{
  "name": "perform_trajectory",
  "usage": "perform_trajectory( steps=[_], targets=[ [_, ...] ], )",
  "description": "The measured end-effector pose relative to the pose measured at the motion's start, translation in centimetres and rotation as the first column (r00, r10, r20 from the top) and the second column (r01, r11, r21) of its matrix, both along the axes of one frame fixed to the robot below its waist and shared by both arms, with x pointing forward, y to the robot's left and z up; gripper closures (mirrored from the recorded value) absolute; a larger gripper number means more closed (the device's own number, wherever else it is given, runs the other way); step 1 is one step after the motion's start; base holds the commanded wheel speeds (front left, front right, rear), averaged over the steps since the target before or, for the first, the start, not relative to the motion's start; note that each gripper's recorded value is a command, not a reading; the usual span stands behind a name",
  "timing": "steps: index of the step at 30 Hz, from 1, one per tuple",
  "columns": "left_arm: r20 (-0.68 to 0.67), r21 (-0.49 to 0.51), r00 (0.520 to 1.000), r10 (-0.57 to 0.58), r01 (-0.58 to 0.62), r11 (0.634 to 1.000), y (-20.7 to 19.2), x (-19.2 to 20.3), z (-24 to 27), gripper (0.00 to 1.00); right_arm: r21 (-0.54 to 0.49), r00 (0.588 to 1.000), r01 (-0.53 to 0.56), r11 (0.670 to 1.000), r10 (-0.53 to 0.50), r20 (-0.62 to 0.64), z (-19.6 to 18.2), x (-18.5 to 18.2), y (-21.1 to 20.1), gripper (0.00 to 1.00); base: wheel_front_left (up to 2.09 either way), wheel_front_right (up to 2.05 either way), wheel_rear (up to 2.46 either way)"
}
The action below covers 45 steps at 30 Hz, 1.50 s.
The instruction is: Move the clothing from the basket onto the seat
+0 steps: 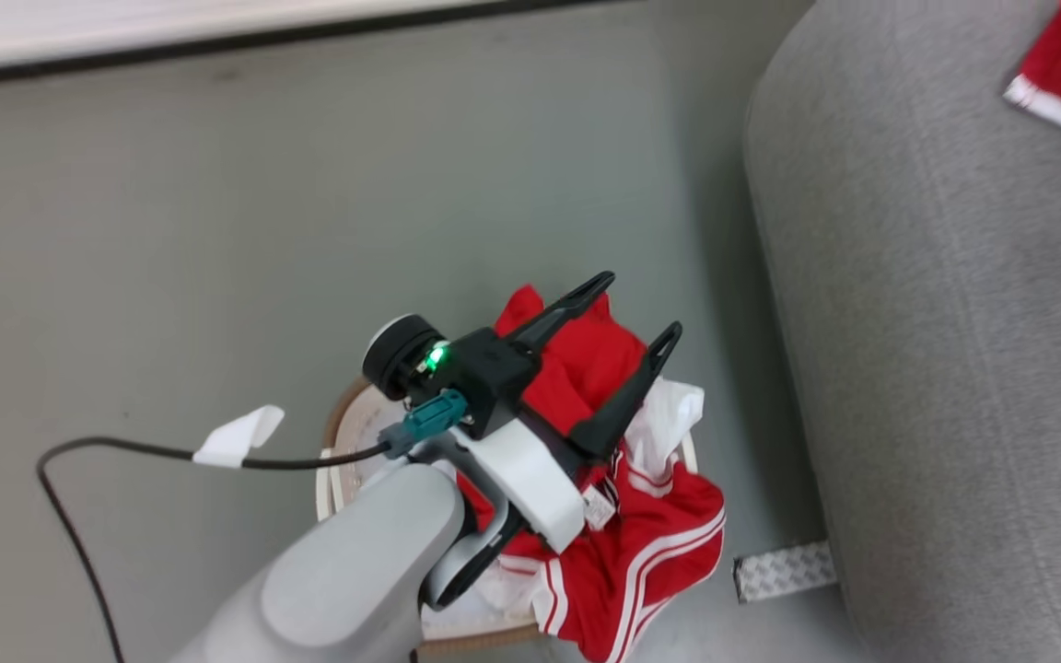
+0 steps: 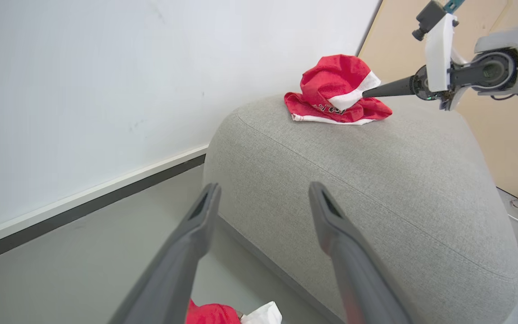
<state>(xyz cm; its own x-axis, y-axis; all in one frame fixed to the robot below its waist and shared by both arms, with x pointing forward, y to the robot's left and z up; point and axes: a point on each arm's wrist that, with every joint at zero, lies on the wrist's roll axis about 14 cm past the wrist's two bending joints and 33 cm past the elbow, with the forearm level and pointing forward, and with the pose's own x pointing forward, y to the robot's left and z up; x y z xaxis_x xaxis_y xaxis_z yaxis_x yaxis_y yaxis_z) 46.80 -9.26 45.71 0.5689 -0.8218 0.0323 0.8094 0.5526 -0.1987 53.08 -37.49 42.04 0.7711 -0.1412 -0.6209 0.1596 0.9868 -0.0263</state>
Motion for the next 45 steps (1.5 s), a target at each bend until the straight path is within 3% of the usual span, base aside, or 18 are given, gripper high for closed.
perform_trajectory(
  steps=[6, 13, 19, 24, 27, 32, 36, 45],
  targets=[
    [0.044, -0.01, 0.998, 0.042, -0.042, 0.999, 0.9, -1.0, 3.1, 0.0, -0.002, 0.998, -0.054, 0.999, 0.054, 0.035, 3.3, -2.3, 1.0, 0.0, 0.0, 0.0, 0.0],
    [0.108, -0.028, 0.984, 0.144, -0.141, 0.99, 3.5, -2.2, 7.1, 0.0, -0.057, 0.961, -0.105, 0.993, 0.117, 0.252, 11.8, -3.6, 1.4, 0.0, 0.0, 0.0, 0.0],
    [0.171, -0.044, 0.95, 0.262, -0.258, 0.965, 7.0, -3.0, 10.3, 0.0, -0.093, 0.866, -0.19, 0.977, 0.212, 0.454, 18.1, -5.1, 3.9, 0.0, 0.0, 0.0, 0.0],
    [0.197, -0.044, 0.901, 0.387, -0.386, 0.921, 11.5, -3.7, 11.4, 0.0, -0.11, 0.755, -0.272, 0.956, 0.283, 0.591, 21.4, -6.2, 7.0, 0.0, 0.0, 0.0, 0.0],
    [0.188, -0.061, 0.866, 0.463, -0.46, 0.886, 14.3, -4.0, 11.8, 0.0, -0.107, 0.692, -0.305, 0.946, 0.297, 0.657, 22.3, -6.5, 8.6, 0.0, 0.0, 0.0, 0.0],
    [0.167, -0.084, 0.788, 0.593, -0.588, 0.805, 19.0, -4.5, 12.0, 0.0, -0.082, 0.627, -0.362, 0.928, 0.308, 0.715, 21.9, -7.2, 11.5, 0.0, 0.0, 0.0, 0.0],
    [0.147, -0.094, 0.72, 0.678, -0.672, 0.734, 22.0, -5.1, 11.6, 0.0, -0.049, 0.62, -0.386, 0.921, 0.298, 0.726, 20.1, -8.3, 13.0, 0.0, 0.0, 0.0, 0.0],
    [0.135, -0.104, 0.624, 0.769, -0.763, 0.638, 25.1, -6.6, 10.7, 0.0, 0.09, 0.625, -0.364, 0.927, 0.172, 0.761, 16.0, -11.7, 15.1, 0.0, 0.0, 0.0, 0.0]
  ],
)
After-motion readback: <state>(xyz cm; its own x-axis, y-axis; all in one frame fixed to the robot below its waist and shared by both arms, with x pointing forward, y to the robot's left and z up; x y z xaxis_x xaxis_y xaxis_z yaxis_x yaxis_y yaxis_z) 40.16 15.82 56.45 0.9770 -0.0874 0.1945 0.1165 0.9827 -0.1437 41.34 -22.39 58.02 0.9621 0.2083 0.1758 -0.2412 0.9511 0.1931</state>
